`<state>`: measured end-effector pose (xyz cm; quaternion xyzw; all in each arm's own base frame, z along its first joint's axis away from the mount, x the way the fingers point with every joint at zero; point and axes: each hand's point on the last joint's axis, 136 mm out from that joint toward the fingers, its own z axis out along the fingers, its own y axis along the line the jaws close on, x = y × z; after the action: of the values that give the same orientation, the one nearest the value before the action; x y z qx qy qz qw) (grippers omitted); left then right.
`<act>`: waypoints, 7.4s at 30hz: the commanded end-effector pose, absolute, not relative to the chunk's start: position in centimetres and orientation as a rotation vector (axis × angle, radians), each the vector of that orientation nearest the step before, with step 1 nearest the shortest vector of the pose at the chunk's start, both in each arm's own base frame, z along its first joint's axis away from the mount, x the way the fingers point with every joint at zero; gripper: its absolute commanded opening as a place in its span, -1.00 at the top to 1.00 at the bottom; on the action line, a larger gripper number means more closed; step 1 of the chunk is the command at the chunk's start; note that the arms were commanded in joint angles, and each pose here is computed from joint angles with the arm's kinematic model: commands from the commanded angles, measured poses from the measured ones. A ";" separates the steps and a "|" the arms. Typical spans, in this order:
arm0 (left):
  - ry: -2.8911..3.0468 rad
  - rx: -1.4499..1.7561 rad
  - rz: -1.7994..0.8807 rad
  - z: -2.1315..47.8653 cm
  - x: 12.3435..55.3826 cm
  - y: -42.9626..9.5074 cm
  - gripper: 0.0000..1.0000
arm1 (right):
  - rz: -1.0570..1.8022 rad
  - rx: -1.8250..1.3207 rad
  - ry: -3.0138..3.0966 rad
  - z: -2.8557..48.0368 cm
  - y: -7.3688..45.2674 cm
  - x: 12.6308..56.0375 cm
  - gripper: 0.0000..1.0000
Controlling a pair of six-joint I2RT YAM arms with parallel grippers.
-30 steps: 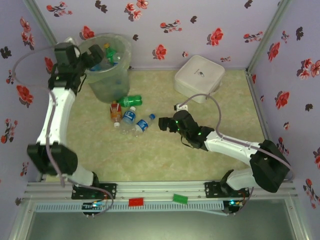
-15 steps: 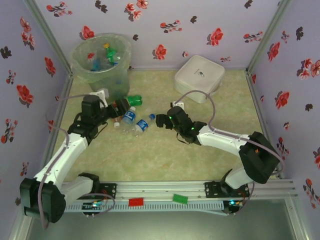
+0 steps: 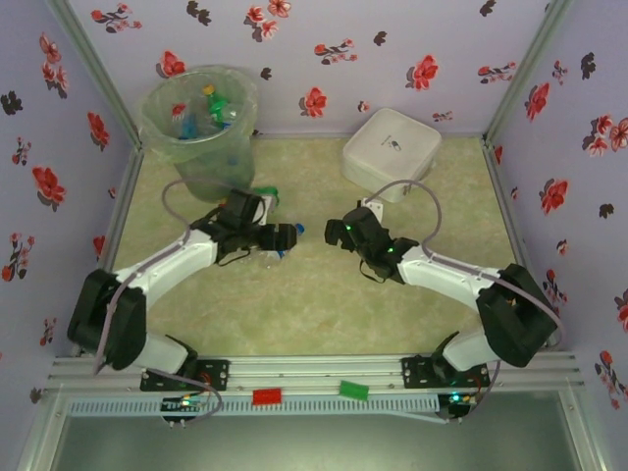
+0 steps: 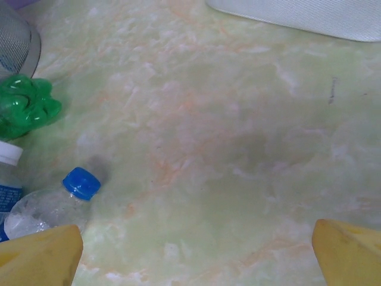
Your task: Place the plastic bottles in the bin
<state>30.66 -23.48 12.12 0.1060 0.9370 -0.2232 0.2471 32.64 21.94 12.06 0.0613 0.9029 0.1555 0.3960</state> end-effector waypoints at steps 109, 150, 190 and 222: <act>1.956 -0.196 -0.454 40.0 46.2 -5.4 -1.00 | 0.773 -0.010 2.126 16.6 24.4 30.8 -0.99; 2.768 0.339 0.113 6.9 34.1 -16.7 -0.76 | 0.793 0.042 2.124 16.0 24.3 30.9 -0.99; 2.202 0.224 -0.030 31.5 38.3 -14.8 -0.01 | 1.112 -0.194 2.027 20.1 29.9 30.0 -0.99; 2.126 -0.075 0.120 34.8 57.7 -4.1 -0.71 | 1.145 -0.174 1.875 24.6 29.8 30.6 -0.99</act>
<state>58.61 -4.23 33.75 -0.0220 0.8718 0.0594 0.4857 30.49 30.70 24.30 -0.0772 0.7579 0.4763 0.4390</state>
